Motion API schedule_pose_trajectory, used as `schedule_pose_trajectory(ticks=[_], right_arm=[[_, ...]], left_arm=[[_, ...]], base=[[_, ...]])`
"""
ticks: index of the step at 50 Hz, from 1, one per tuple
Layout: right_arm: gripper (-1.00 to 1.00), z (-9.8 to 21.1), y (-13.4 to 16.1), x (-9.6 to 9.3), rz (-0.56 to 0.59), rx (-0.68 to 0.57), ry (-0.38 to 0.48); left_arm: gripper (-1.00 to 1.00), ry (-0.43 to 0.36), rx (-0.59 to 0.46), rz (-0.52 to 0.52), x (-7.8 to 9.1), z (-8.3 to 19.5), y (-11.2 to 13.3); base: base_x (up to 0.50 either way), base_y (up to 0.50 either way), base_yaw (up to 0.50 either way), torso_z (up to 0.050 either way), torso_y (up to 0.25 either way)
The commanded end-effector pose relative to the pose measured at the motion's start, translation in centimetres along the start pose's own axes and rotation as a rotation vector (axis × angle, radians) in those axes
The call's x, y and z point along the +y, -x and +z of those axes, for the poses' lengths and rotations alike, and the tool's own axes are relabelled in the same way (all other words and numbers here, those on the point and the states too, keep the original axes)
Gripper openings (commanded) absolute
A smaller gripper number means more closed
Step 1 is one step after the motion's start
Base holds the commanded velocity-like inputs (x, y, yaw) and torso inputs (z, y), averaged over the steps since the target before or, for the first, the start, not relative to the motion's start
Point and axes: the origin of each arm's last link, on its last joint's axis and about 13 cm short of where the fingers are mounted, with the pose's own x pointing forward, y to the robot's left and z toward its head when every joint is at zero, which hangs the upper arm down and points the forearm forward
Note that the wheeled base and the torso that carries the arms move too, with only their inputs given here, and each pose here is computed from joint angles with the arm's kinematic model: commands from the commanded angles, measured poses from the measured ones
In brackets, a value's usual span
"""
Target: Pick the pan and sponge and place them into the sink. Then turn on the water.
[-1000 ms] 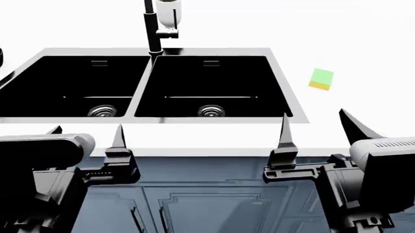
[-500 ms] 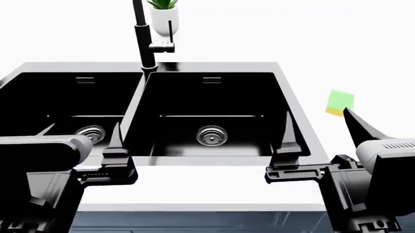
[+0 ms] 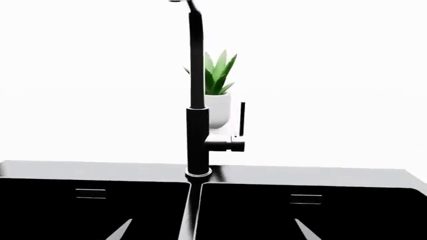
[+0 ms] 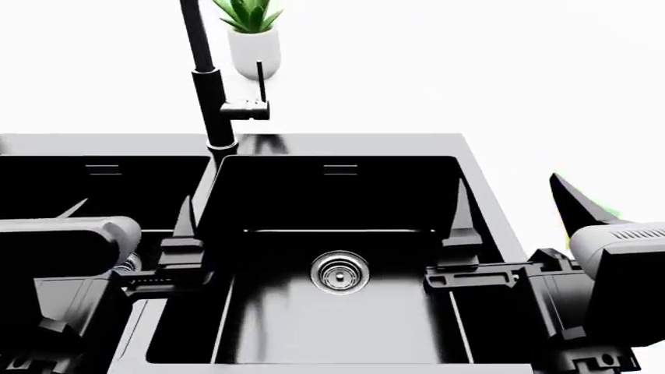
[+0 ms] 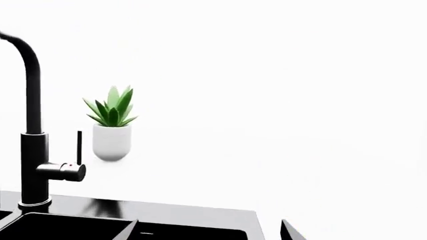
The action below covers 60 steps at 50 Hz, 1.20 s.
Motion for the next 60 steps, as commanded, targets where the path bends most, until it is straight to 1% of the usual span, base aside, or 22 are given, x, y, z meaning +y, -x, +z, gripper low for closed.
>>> schedule_pose_trajectory(ticks=[1, 11, 16, 17, 21, 25, 31, 37, 41, 43, 45, 47, 49, 51, 54, 57, 60], right_arm=[[1.0, 0.0, 0.0, -0.1, -0.008, 0.0, 0.001], [1.0, -0.2, -0.1, -0.1, -0.014, 0.009, 0.0], [1.0, 0.1, -0.5, -0.4, -0.041, 0.048, -0.011], [1.0, 0.4, -0.7, -0.6, -0.056, 0.072, -0.012], [1.0, 2.3, -2.0, -1.9, -0.114, 0.176, -0.063], [1.0, 4.0, -3.6, -3.3, -0.141, 0.281, -0.092], [1.0, 6.9, -6.5, -5.1, -0.203, 0.378, -0.096], [1.0, 8.6, -8.4, -6.1, -0.295, 0.475, -0.109], [1.0, 9.9, -9.4, -6.7, -0.36, 0.589, -0.136], [1.0, 10.4, -9.7, -7.0, -0.379, 0.625, -0.146], [1.0, 10.7, -10.0, -7.2, -0.39, 0.661, -0.148], [1.0, 10.7, -10.3, -7.2, -0.409, 0.727, -0.128], [1.0, 10.5, -10.7, -7.3, -0.432, 0.795, -0.135], [1.0, 10.6, -11.0, -7.4, -0.45, 0.84, -0.147], [1.0, 10.5, -11.4, -7.6, -0.462, 0.914, -0.191], [1.0, 10.2, -11.6, -7.7, -0.465, 0.964, -0.227], [1.0, 9.9, -11.8, -7.8, -0.482, 0.994, -0.238]], left_arm=[[1.0, 0.003, -0.005, 0.0, 0.0, 0.1, 0.1], [1.0, 0.004, -0.003, 0.006, 0.1, -0.1, 0.0], [1.0, 0.005, 0.0, 0.006, 0.2, -0.2, 0.0], [1.0, 0.004, 0.003, 0.007, 0.2, -0.2, -0.1], [1.0, -0.001, 0.008, 0.008, 0.3, -0.5, 0.0], [1.0, 0.0, 0.014, 0.007, 0.3, -0.8, -0.1], [1.0, 0.002, 0.024, 0.002, 0.3, -1.1, -0.3], [1.0, 0.0, 0.028, -0.005, 0.1, -1.0, -0.4], [1.0, -0.001, 0.032, -0.005, 0.1, -1.0, -0.5], [1.0, -0.002, 0.034, -0.004, 0.1, -1.1, -0.5], [1.0, -0.004, 0.036, -0.004, 0.0, -1.1, -0.5], [1.0, -0.007, 0.042, -0.001, 0.0, -1.2, -0.6], [1.0, -0.007, 0.045, 0.002, 0.0, -1.2, -0.6], [1.0, -0.007, 0.045, 0.004, 0.0, -1.1, -0.6], [1.0, -0.018, 0.042, 0.012, -0.1, -1.2, -0.7], [1.0, -0.014, 0.05, 0.011, -0.1, -1.3, -0.7], [1.0, -0.01, 0.057, 0.016, 0.0, -1.4, -0.8]], base=[[0.39, -0.14, 0.0, 0.0, 0.0], [0.25, -0.23, 0.0, 0.0, 0.0], [0.01, 0.0, 0.0, 0.0, 0.0], [0.0, 0.0, 0.0, 0.0, 0.0], [0.0, 0.0, 0.0, 0.0, 0.0], [0.0, 0.0, 0.0, 0.0, 0.0], [0.0, 0.0, 0.0, 0.0, 0.0], [0.0, 0.0, 0.0, 0.0, 0.0], [0.0, 0.0, 0.0, 0.0, 0.0], [0.0, 0.0, 0.0, 0.0, 0.0], [0.0, 0.0, 0.0, 0.0, 0.0], [0.0, 0.0, 0.0, 0.0, 0.0], [0.0, 0.0, 0.0, 0.0, 0.0], [0.0, 0.0, 0.0, 0.0, 0.0], [0.0, 0.0, 0.0, 0.0, 0.0], [0.0, 0.0, 0.0, 0.0, 0.0], [0.0, 0.0, 0.0, 0.0, 0.0]])
